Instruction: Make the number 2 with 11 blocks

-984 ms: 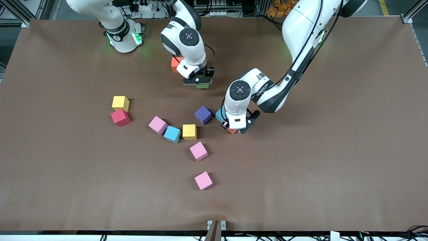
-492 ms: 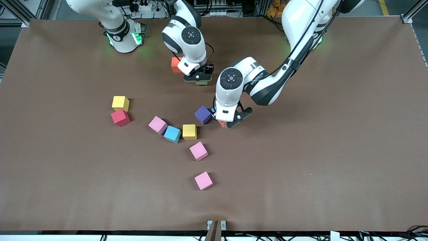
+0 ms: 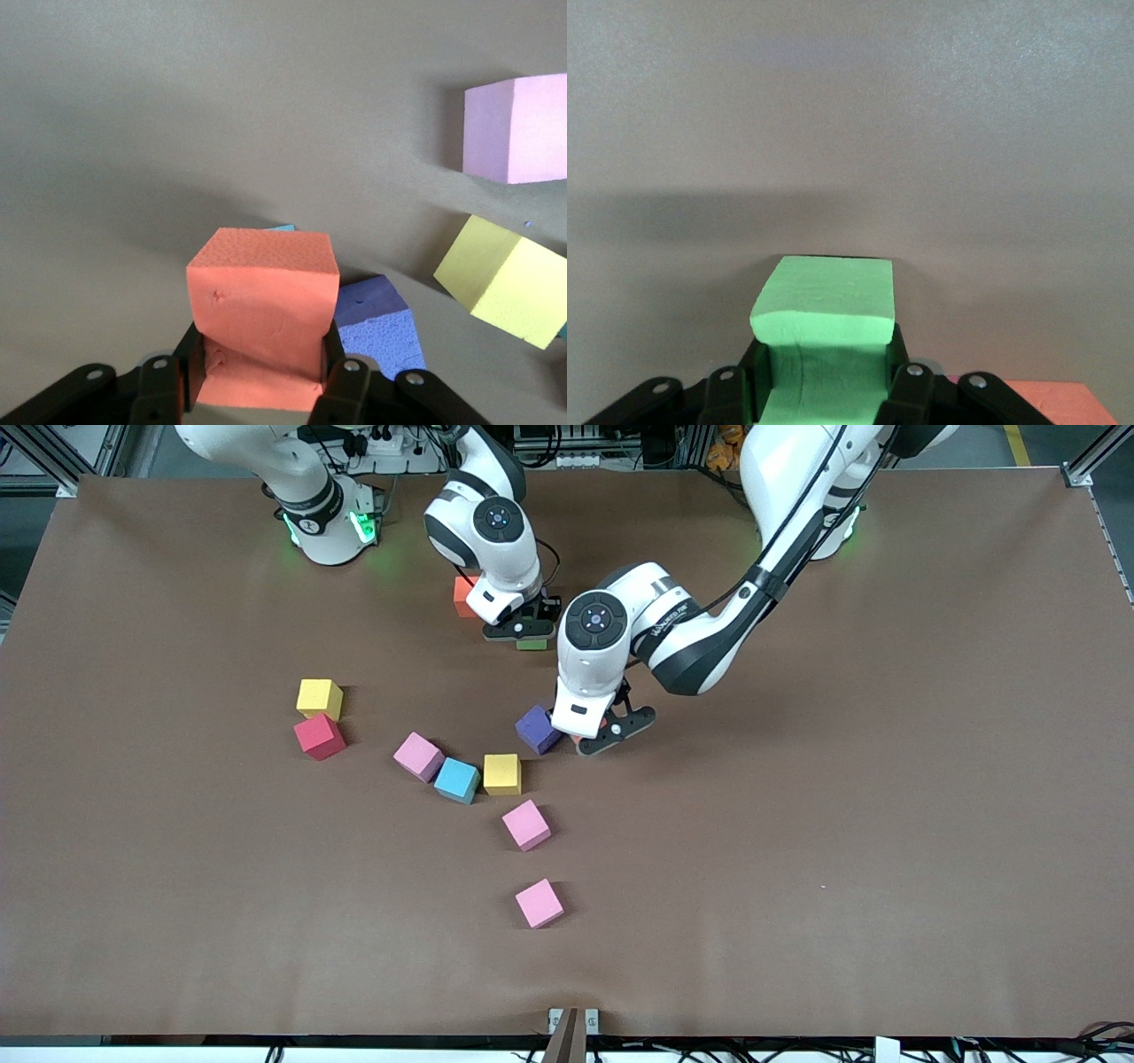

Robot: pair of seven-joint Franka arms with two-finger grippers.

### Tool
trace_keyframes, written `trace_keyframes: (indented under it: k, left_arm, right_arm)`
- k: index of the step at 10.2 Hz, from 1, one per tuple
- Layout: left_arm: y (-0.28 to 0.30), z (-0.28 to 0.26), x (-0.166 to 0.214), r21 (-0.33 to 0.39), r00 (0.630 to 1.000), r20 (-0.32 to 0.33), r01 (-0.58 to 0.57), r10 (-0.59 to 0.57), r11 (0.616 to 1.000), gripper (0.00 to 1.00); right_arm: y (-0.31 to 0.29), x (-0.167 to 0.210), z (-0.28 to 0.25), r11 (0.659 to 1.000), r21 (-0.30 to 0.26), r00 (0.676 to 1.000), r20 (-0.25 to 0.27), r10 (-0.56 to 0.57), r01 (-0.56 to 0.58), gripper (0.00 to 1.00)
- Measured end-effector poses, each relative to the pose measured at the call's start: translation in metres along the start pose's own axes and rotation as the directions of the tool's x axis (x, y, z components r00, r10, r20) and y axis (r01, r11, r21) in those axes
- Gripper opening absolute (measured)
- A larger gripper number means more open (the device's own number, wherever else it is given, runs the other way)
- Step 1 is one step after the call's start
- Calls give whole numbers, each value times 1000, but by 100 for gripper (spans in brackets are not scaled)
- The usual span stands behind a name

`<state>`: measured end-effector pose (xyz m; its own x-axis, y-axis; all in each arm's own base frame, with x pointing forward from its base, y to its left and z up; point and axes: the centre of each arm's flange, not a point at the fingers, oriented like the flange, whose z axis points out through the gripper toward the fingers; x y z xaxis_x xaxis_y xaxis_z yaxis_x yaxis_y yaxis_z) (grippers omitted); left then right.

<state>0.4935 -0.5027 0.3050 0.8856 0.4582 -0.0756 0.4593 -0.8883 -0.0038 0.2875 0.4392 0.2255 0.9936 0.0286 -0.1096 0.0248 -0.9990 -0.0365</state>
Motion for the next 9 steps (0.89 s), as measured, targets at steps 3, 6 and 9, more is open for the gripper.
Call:
trace_keyframes:
  k: [3,6,9]
  left_arm:
    - [7,3,-27,10,999,4,-40,40,999,53]
    - [14,13,-66,41,995,13,-98,97,994,53]
    - [13,14,-65,44,995,14,-95,95,994,53]
  right_arm:
    - [0,-2,2,1000,-3,1000,3,-2,2,53]
    - [2,-5,7,1000,-11,1000,11,-6,6,53]
    - [2,-6,8,1000,-13,1000,13,-6,7,54]
